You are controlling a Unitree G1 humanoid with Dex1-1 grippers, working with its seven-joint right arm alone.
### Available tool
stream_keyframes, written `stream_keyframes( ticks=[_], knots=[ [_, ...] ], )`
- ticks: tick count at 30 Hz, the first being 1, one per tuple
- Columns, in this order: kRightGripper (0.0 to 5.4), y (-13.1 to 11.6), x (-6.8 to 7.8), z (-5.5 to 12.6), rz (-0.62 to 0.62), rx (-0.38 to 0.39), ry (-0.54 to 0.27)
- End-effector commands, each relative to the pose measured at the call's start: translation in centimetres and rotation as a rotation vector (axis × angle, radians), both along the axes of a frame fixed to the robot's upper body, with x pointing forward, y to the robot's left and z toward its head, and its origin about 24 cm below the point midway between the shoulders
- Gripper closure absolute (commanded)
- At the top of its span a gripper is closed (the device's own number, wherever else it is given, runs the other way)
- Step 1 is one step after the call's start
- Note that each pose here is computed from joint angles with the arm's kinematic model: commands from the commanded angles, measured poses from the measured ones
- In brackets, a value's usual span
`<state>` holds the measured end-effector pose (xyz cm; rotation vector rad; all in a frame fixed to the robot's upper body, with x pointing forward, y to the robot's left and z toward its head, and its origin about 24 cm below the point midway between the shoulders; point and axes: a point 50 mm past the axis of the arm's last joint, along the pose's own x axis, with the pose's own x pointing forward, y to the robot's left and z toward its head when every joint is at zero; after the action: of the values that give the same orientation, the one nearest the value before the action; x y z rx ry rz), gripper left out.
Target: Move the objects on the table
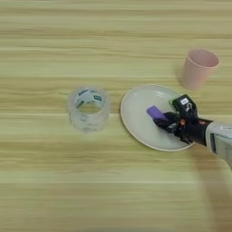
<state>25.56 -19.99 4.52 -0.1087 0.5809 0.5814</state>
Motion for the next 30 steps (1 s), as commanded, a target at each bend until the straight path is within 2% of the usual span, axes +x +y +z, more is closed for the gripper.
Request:
stream_keyframes(
  ticks=[1,12,17,25,30],
  knots=[
    [3.99,-0.3,1.0,2.8,0.0,-0.016,-0.127],
    [3.99,-1.0,1.2,5.2,-0.031,0.007,-0.22],
    [3.99,-2.1,1.3,6.3,-0.079,0.013,-0.266],
    [3.99,-6.3,1.0,8.0,-0.256,-0.027,-0.335],
    [3.99,-8.1,0.6,8.0,-0.332,-0.054,-0.337]
  ],
)
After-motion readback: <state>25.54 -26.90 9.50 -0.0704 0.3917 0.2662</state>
